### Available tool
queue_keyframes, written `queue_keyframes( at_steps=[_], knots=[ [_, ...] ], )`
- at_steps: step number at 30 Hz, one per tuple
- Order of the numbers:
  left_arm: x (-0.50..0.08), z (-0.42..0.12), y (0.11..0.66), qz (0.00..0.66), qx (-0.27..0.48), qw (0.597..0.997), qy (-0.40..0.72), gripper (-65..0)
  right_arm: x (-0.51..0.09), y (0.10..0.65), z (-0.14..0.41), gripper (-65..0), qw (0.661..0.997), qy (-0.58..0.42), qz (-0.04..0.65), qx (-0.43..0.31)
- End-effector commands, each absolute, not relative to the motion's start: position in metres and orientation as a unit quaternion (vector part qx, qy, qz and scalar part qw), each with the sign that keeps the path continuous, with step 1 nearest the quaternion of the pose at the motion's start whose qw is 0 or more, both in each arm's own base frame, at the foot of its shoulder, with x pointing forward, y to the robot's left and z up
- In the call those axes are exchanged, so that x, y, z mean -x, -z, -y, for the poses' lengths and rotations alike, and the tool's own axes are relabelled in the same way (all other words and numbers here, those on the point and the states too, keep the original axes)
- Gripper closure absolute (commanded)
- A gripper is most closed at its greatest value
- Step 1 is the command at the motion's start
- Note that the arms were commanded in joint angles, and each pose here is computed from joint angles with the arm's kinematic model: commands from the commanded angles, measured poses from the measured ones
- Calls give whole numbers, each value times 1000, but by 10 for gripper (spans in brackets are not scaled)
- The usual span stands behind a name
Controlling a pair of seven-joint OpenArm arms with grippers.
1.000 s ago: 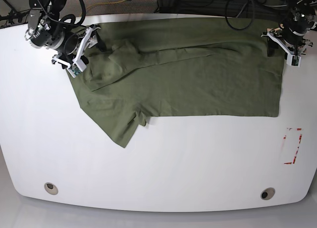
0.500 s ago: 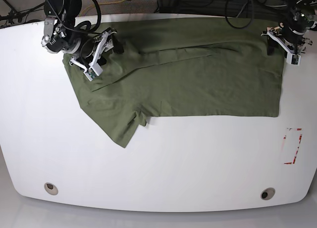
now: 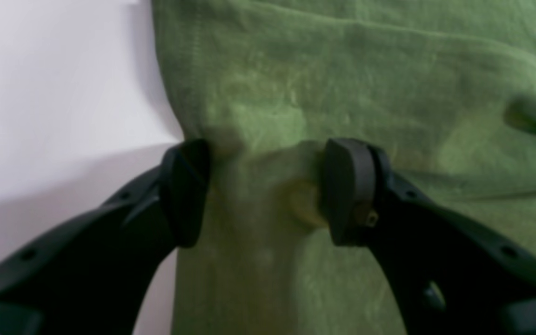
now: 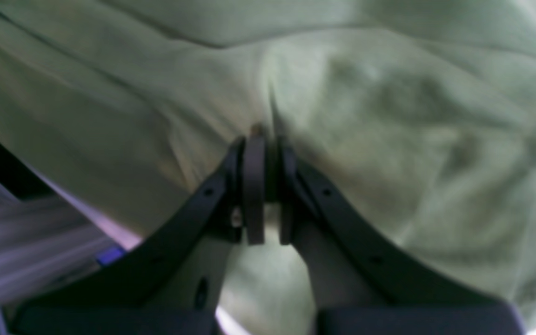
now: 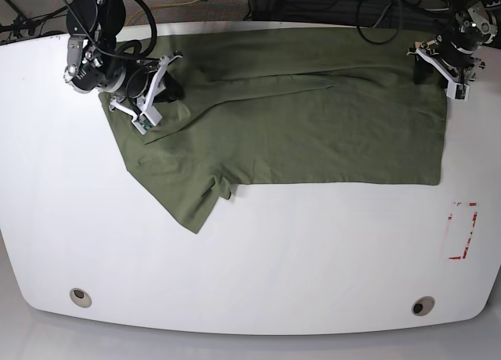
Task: Fold the T-shirt properly
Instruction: 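Drag the right gripper's held corner inward across the shirt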
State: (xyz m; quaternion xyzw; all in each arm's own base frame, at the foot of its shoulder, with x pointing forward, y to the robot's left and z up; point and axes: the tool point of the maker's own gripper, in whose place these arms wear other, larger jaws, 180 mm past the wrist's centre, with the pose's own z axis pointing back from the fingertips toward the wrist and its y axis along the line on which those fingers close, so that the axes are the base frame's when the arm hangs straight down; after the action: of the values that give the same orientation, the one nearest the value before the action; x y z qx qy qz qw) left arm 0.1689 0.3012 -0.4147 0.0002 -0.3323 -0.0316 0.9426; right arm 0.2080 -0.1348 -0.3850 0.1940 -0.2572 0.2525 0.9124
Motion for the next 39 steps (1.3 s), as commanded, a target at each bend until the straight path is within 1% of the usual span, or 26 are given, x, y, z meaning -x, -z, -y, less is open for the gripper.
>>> queue_keyframes(
  at_steps=[1,4,5,6,9,11,12,17,21,24,30,34,39],
  knots=[
    [-172,-310,410,330,-13,943,41,-367,-212,372,137,-35,905,-265,277,-187],
    [-174,-312,408,332,-14,942,42,-367,-204,375,143,-36,908,-269,265,-181],
    [-174,-312,408,332,-14,942,42,-367,-202,377,146,-52,910,-270,260,-179],
    [-174,-312,408,332,-14,942,42,-367,-202,377,147,-76,910,-271,258,-177],
    [-174,-314,407,332,-17,942,40,-367,-200,378,149,-205,911,-271,256,-175],
    [-175,-314,405,335,-18,941,42,-367,-203,374,157,-277,913,-263,263,-166],
    [-176,-313,403,337,-18,940,43,-367,-205,372,161,-290,914,-256,268,-163],
    [-187,-322,367,383,-50,922,40,-367,-216,360,185,-304,918,-230,293,-134],
    [-197,-324,349,424,-43,904,13,-367,-238,349,198,-304,915,-213,320,-121],
    [-205,-328,337,445,-47,894,5,-367,-252,352,205,-301,917,-201,323,-124],
    [-217,-330,329,462,-50,885,1,-367,-293,350,226,-300,917,-173,336,-126],
    [-219,-331,328,465,-50,884,-2,-367,-324,345,239,-300,913,-152,356,-129],
    [-215,-334,333,451,-62,890,3,-367,-360,348,247,-300,915,-151,355,-114]
  ],
)
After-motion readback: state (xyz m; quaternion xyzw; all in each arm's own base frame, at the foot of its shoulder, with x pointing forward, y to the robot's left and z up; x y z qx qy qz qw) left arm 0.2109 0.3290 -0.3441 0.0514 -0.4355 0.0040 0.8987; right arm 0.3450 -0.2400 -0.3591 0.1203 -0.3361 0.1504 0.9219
